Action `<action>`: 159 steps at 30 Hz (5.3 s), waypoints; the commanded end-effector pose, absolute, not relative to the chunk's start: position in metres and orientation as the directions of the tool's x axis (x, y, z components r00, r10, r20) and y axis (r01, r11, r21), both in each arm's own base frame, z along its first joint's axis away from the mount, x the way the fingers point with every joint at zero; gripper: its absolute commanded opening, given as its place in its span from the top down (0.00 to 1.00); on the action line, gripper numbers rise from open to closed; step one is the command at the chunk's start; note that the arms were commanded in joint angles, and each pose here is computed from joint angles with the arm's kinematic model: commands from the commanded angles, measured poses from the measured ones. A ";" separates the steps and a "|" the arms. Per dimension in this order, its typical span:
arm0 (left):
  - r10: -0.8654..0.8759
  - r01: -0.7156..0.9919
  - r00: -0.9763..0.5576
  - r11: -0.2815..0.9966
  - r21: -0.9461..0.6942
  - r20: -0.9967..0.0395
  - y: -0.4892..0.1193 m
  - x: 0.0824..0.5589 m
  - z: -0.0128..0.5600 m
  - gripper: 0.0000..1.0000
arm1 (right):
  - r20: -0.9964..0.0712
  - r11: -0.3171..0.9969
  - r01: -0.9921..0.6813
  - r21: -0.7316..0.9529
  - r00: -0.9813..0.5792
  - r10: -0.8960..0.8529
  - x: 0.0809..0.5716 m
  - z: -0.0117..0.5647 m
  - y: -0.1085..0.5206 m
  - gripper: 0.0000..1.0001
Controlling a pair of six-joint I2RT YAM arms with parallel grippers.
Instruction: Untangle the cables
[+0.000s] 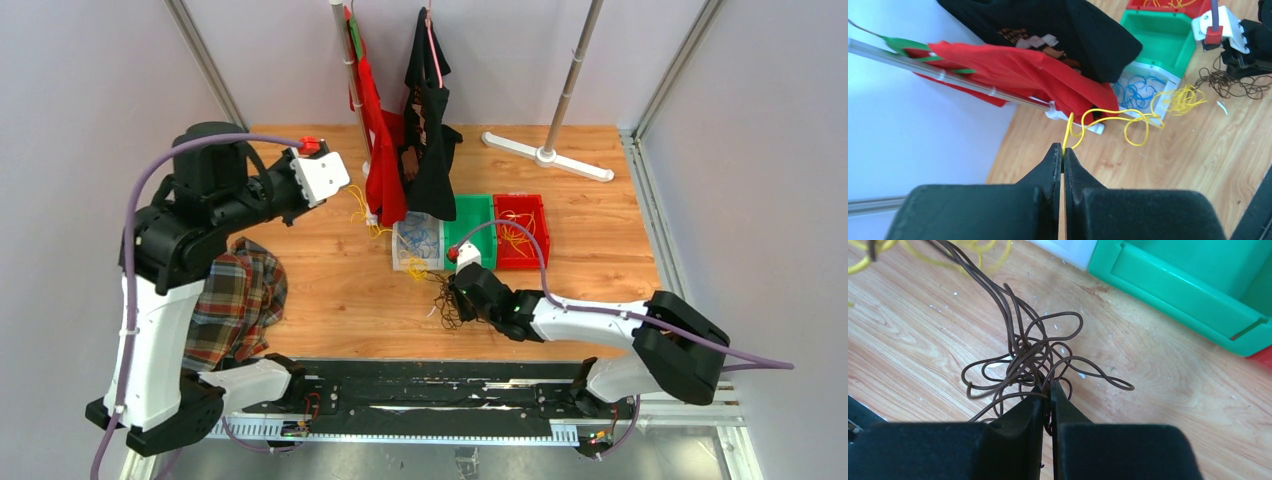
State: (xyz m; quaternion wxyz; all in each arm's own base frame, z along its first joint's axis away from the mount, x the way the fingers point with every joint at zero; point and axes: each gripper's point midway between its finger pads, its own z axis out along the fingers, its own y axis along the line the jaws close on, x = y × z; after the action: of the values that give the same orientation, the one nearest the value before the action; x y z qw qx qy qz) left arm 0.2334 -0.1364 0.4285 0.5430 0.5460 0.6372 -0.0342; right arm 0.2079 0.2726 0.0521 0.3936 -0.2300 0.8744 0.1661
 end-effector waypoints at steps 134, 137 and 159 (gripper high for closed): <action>0.208 -0.119 0.933 0.949 0.293 -0.293 -0.035 0.101 0.818 1.00 | -0.822 0.570 -0.798 0.198 -0.451 -0.346 0.186 0.059 0.412 0.72; 0.181 -0.045 0.922 0.928 0.371 -0.343 -0.055 0.118 0.790 1.00 | -0.858 0.555 -0.808 0.198 -0.417 -0.301 0.191 0.098 0.421 0.55; -0.090 0.631 0.628 0.640 0.438 -0.773 -0.167 0.170 0.637 1.00 | -0.984 0.417 -0.892 0.176 -0.162 0.069 0.176 0.325 0.397 0.40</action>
State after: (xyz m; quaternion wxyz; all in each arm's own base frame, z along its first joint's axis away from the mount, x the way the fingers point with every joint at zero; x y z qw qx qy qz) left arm 0.1652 -0.1522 0.6454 0.8490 0.3570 0.3530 -0.1646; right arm 0.1770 0.4011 0.3246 0.5578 -0.3211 0.6317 0.4321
